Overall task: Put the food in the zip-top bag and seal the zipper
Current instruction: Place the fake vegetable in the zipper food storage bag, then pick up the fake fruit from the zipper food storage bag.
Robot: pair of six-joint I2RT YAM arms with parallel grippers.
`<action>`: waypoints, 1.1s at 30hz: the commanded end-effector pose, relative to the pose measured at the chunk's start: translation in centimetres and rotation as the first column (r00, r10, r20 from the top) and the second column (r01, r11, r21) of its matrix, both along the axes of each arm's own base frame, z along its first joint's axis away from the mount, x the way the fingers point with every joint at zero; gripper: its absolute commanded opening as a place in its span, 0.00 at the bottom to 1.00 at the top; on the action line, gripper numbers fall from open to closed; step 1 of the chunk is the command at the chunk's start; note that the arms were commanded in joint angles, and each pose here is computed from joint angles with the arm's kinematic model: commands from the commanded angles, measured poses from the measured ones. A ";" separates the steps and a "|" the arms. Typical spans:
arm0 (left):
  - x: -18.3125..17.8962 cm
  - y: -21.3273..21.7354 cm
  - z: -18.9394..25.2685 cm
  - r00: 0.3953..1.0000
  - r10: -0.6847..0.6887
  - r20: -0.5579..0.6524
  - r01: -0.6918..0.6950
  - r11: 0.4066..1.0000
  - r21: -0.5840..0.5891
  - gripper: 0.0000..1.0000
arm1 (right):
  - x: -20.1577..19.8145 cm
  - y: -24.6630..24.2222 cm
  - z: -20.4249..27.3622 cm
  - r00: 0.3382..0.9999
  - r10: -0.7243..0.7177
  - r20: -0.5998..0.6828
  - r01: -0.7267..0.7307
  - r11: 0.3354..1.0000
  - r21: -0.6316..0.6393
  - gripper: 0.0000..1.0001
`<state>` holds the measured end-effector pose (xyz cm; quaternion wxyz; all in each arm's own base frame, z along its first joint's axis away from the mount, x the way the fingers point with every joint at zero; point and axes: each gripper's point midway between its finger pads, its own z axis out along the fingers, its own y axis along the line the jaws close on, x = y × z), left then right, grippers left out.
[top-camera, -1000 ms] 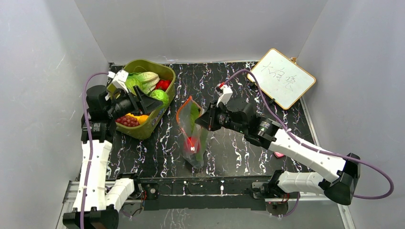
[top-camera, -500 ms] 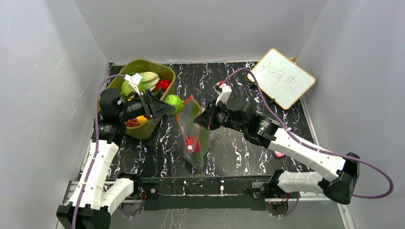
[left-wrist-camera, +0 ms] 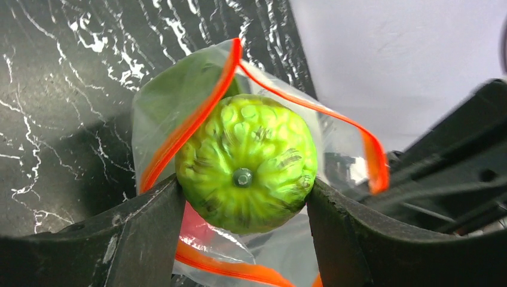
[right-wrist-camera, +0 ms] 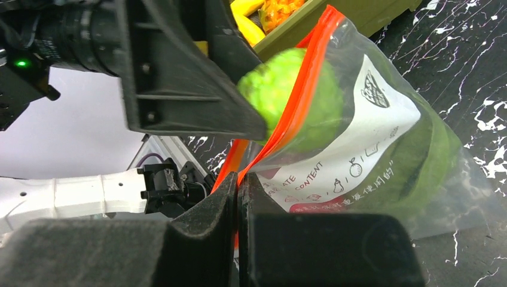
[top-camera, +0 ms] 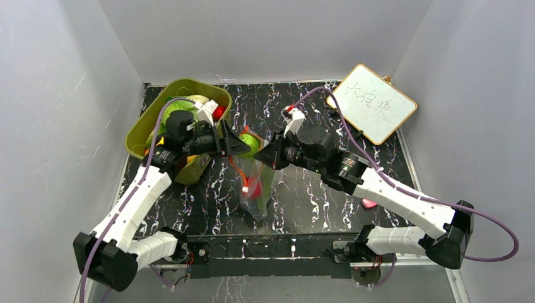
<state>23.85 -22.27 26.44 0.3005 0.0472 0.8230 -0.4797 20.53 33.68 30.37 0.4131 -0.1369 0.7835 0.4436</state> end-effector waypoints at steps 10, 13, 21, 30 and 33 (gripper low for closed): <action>0.0 -0.2 0.5 0.998 0.053 0.028 -0.057 0.990 0.128 0.83 | 0.4 -0.4 5.2 0.992 -0.035 0.119 0.021 0.993 0.115 0.00; -0.1 0.2 1.5 0.995 0.071 0.067 -0.078 0.989 0.122 0.87 | 0.4 -0.7 5.2 0.992 -0.044 0.119 0.031 0.993 0.113 0.00; 0.2 2.6 2.3 0.981 0.140 0.134 -0.169 0.959 0.229 0.87 | 0.3 -1.2 4.7 0.993 -0.057 0.106 0.047 0.994 0.095 0.00; 1.6 9.0 2.5 0.922 0.242 0.302 -0.367 0.793 0.486 0.86 | 0.2 -3.1 4.3 0.988 -0.115 0.099 0.107 0.990 0.087 0.00; 2.6 11.9 1.9 0.883 0.302 0.360 -0.464 0.679 0.569 0.84 | 0.0 -3.4 4.5 0.988 -0.118 0.103 0.108 0.989 0.096 0.00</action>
